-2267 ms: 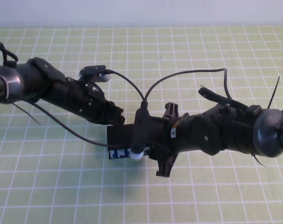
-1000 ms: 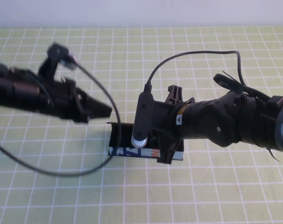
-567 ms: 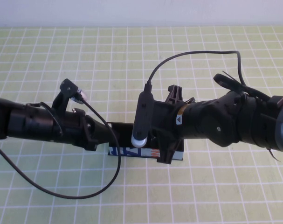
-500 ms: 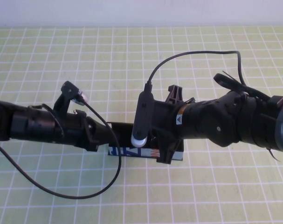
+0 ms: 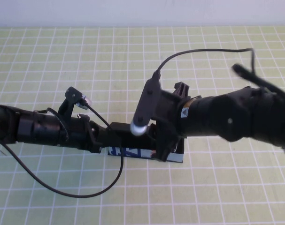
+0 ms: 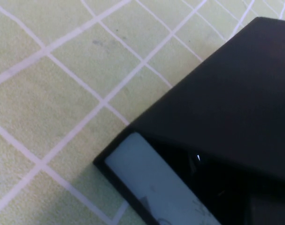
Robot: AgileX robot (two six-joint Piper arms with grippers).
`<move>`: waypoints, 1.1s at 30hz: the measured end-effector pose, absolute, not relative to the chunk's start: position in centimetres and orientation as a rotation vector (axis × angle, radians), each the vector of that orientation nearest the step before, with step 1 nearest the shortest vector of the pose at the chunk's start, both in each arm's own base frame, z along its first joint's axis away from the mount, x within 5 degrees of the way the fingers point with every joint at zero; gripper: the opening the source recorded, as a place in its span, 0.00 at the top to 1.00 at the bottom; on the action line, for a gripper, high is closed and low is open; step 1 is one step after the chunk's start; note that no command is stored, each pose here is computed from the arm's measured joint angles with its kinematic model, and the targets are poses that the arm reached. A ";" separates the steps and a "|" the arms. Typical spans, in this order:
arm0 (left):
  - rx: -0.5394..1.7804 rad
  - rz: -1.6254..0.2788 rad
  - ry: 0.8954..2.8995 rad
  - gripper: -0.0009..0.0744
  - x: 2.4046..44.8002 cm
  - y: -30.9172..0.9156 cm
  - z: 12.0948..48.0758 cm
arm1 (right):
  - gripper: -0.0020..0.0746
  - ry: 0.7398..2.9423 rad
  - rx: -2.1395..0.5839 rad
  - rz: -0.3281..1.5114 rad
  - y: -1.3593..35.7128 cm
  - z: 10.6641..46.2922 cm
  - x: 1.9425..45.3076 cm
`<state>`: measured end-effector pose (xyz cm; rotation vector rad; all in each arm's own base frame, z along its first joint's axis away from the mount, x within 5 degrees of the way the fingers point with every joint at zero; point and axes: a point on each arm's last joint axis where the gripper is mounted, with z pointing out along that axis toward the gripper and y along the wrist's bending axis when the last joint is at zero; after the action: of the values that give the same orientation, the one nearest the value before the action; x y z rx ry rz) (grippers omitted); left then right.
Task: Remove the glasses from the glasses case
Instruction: Pick up the glasses from the glasses case
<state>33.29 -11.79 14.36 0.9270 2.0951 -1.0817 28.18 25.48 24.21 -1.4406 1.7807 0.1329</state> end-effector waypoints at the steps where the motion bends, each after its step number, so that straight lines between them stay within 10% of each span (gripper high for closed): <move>1: 0.927 -1.082 2.095 0.99 33.3 -11.8 14.4 | 0.65 1.804 -1.397 0.181 25.4 25.0 27.7; 10: 0.929 -1.081 2.094 0.99 33.3 -11.8 14.3 | 0.97 2.193 -1.111 0.615 25.2 26.4 24.7; 33: 0.927 -1.084 2.093 0.99 33.3 -11.8 14.4 | 0.99 2.378 -0.719 0.472 24.5 22.5 35.0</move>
<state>33.29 -11.80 14.35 0.9271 2.0930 -1.0836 35.02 24.50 22.55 -0.7193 2.3778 0.4718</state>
